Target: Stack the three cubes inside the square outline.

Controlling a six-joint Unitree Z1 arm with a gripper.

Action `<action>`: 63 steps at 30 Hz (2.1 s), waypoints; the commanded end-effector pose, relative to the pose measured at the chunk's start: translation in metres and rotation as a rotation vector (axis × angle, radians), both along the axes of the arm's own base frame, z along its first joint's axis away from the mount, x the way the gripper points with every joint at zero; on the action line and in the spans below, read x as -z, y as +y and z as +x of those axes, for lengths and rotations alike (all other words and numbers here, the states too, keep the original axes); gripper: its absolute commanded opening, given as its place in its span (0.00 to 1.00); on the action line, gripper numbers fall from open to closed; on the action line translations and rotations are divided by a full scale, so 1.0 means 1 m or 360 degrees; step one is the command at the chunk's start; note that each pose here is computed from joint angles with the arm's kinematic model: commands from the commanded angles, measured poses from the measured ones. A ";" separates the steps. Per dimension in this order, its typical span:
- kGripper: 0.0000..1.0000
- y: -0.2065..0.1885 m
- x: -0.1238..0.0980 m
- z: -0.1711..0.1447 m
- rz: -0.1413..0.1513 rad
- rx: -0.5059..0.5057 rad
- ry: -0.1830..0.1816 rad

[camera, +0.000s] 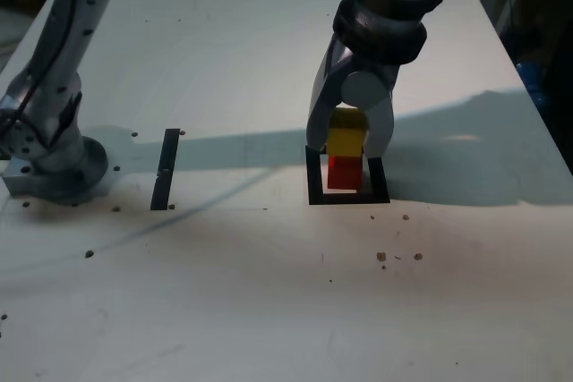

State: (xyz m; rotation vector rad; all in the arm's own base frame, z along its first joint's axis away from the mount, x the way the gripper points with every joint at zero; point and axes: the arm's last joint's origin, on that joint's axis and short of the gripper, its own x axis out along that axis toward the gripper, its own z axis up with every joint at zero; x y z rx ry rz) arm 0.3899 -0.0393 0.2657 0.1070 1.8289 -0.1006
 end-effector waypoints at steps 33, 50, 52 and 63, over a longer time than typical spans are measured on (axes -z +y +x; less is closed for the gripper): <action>1.00 0.073 -0.017 -0.014 0.0092 0.0050 -0.0054; 0.99 0.229 -0.007 -0.008 0.0121 0.0081 -0.0086; 0.99 0.241 -0.002 -0.005 0.0118 0.0080 -0.0090; 0.92 0.286 0.038 0.012 0.0081 0.0055 -0.0053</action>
